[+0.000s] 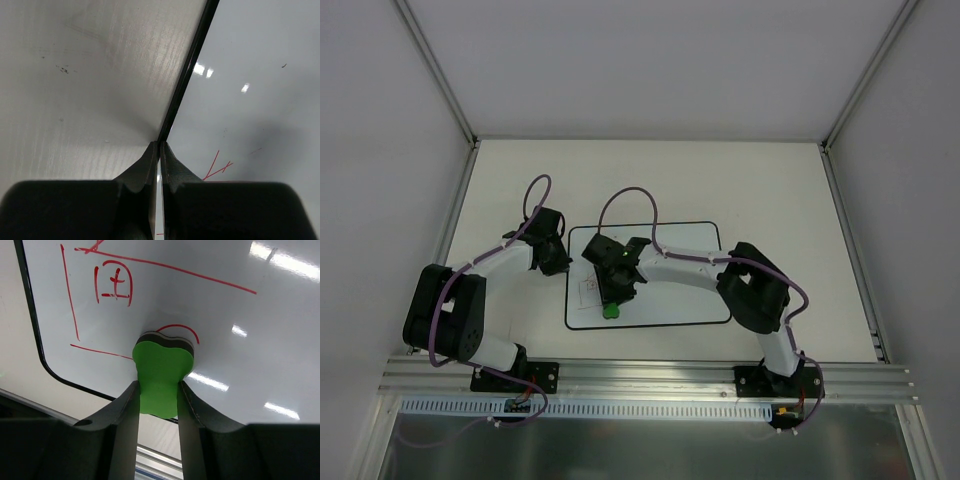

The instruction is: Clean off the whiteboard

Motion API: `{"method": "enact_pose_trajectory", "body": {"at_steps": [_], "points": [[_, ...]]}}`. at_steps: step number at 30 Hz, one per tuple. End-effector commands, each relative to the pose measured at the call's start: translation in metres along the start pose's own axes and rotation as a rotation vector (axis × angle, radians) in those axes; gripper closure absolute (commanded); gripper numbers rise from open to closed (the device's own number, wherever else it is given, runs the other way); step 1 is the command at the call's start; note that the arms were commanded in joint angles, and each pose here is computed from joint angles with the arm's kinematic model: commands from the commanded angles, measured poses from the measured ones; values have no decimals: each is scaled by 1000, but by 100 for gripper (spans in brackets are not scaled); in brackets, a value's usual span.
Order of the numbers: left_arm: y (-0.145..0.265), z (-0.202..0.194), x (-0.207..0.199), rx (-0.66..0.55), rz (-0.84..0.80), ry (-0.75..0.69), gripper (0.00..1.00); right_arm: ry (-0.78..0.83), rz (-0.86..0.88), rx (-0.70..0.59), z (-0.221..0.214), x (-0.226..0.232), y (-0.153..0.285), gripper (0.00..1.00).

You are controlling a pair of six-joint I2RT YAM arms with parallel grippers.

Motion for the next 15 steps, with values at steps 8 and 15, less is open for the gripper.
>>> {"method": "enact_pose_trajectory", "body": {"at_steps": [8, 15], "points": [[16, -16, 0, 83, -8, -19, 71, 22, -78, -98, 6, -24, 29, 44], [55, 3, -7, 1, -37, -26, 15, 7, -17, -219, 26, -36, 81, 24]]}}
Point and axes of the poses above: each gripper's point midway between its finger pads, its own y axis back along the fingers, its own x axis along the line the jaws close on, z = x × y, the point moved 6 cm from there along y, back along the fingers, and after that the axes turned 7 degrees about -y, right-handed, at the moved point
